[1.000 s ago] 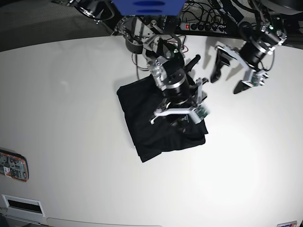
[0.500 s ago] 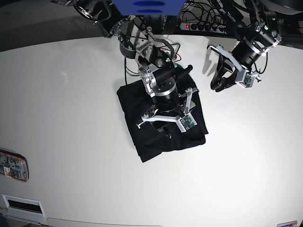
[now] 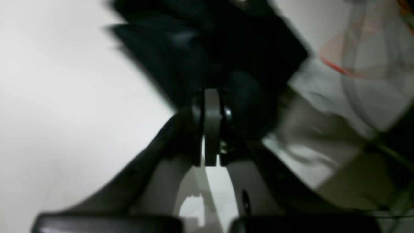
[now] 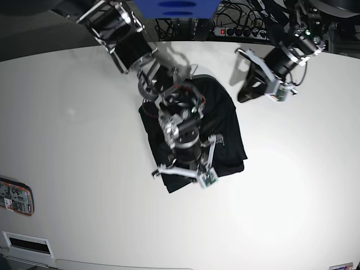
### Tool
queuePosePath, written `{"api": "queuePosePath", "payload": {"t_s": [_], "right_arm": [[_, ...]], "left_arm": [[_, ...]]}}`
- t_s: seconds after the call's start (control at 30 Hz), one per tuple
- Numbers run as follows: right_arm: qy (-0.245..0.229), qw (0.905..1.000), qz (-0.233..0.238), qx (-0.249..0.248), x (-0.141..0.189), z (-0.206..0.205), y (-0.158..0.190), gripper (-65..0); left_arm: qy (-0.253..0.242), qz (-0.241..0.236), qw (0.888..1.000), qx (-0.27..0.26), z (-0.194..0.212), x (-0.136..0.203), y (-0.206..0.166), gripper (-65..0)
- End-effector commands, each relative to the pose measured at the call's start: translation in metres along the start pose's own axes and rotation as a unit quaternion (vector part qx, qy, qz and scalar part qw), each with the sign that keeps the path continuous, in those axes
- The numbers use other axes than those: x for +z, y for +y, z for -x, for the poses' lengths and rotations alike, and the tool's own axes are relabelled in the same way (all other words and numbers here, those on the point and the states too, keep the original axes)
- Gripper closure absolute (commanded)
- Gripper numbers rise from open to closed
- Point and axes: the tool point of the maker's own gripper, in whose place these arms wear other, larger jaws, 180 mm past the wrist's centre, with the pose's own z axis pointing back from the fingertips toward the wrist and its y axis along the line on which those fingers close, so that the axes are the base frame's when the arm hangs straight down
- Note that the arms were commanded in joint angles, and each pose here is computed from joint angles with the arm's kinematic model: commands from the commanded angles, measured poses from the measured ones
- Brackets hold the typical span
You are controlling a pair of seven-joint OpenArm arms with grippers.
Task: Fold the T-shirt properly
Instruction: 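Grasp opposite edges of the folded black shirt with both grippers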
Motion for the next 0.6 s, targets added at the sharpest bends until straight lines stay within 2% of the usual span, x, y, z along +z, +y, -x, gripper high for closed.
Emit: {"api": "queuePosePath", "payload": {"t_s": [0.0, 0.1, 0.23, 0.3, 0.4, 0.57], "right_arm": [[-0.032, 0.9992, -0.001, -0.022, -0.002, -0.026, -0.007, 0.0], [-0.014, 0.9950, -0.035, -0.092, -0.017, -0.026, -0.013, 0.0], [0.001, 0.9807, -0.081, -0.178, -0.029, -0.029, -0.016, 0.0], [0.008, 0.9780, -0.091, -0.187, -0.035, -0.030, -0.016, 0.0], [0.031, 0.9793, -0.088, -0.180, -0.046, -0.020, -0.017, 0.0], [0.070, 0.9781, -0.082, -0.178, -0.064, 0.018, -0.009, 0.0]], "left_arm": [[-0.018, 0.019, 1.000, 0.007, -0.006, -0.003, -0.010, 0.0], [-0.017, 0.056, 0.998, 0.017, -0.002, -0.023, -0.025, 0.0], [-0.010, 0.075, 0.997, 0.034, 0.008, -0.044, -0.028, 0.0], [-0.017, 0.075, 0.996, 0.055, 0.010, -0.055, -0.030, 0.0], [-0.016, 0.074, 0.994, 0.080, 0.017, -0.066, -0.031, 0.0], [0.014, 0.063, 0.996, 0.058, 0.032, -0.070, -0.025, 0.0]]}}
